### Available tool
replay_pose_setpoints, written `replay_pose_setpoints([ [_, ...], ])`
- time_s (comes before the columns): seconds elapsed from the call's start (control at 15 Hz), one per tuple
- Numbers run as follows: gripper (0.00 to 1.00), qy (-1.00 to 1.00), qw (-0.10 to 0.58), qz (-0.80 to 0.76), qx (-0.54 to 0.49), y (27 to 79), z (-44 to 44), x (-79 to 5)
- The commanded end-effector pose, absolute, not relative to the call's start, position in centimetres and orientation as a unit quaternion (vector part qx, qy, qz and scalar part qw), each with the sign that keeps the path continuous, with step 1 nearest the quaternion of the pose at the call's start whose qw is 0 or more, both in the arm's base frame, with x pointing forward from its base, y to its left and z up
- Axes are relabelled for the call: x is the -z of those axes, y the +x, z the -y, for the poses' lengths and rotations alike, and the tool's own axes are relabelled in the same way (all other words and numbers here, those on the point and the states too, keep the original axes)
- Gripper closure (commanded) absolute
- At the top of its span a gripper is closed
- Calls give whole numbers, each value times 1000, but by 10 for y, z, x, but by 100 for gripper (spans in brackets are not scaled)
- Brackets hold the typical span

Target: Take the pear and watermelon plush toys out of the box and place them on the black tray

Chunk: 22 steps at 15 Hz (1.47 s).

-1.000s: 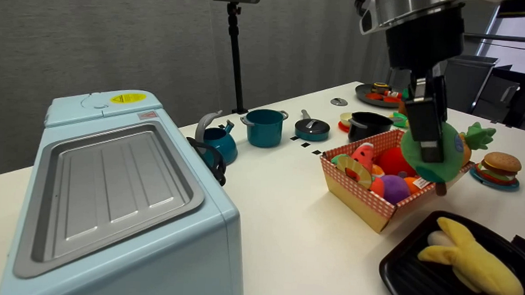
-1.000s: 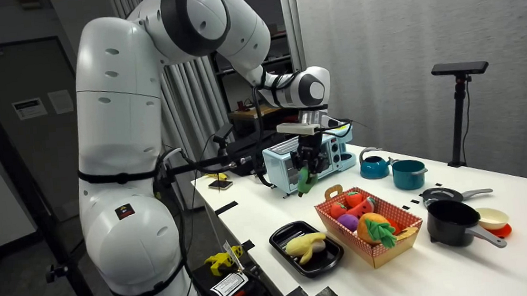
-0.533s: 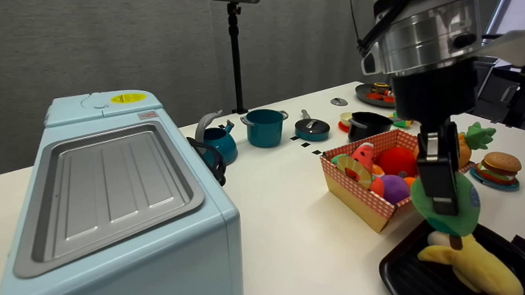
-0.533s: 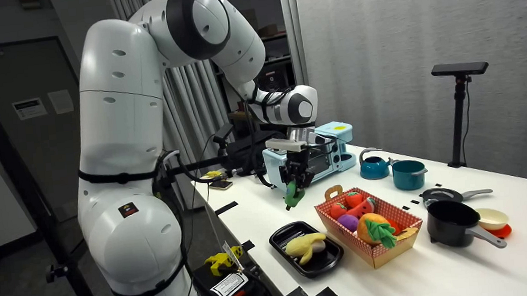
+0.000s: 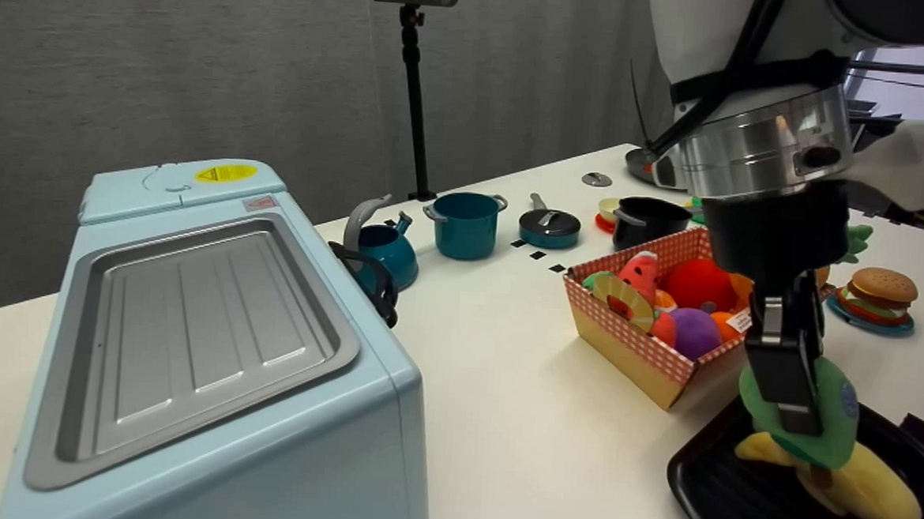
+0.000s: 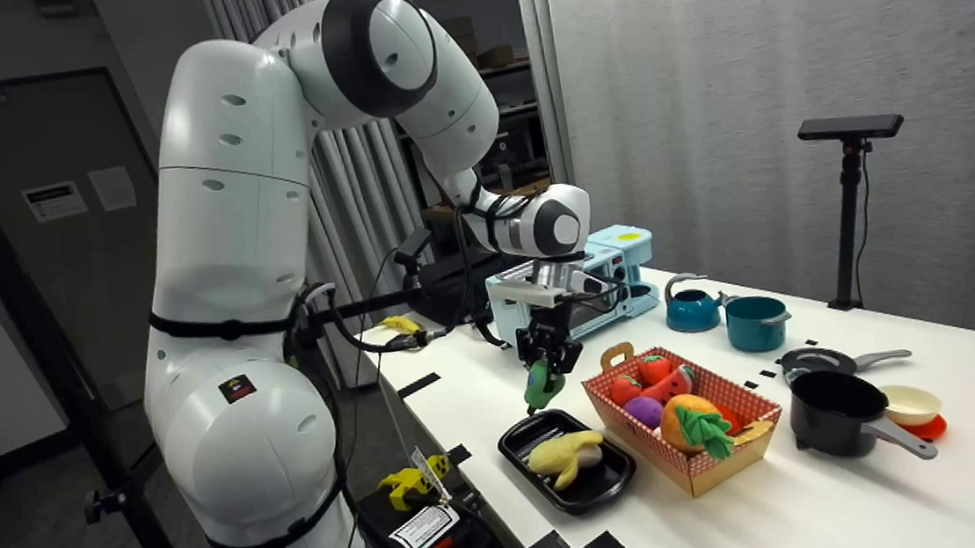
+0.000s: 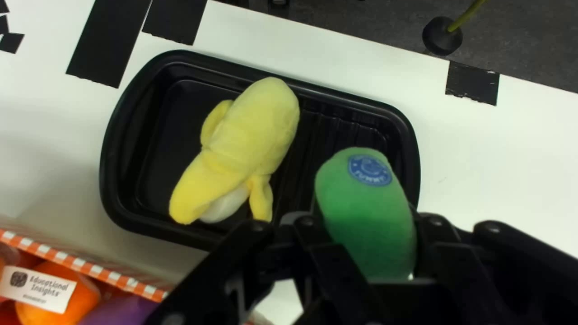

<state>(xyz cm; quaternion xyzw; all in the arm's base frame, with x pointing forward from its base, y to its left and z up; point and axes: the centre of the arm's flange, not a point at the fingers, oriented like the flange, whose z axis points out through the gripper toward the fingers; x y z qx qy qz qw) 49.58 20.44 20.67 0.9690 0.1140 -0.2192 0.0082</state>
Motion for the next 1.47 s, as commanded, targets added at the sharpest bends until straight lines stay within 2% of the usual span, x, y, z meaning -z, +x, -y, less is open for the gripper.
replay_pose_setpoints([
  [0.0,34,970,7,-103,220,492,-199,-204],
  [0.27,3,971,7,-97,217,496,-190,-209],
  [0.33,0,972,7,-95,216,497,-187,-211],
  [0.73,0,978,7,-66,196,513,-160,-227],
  [1.4,0,992,-8,-43,119,584,-123,-248],
])
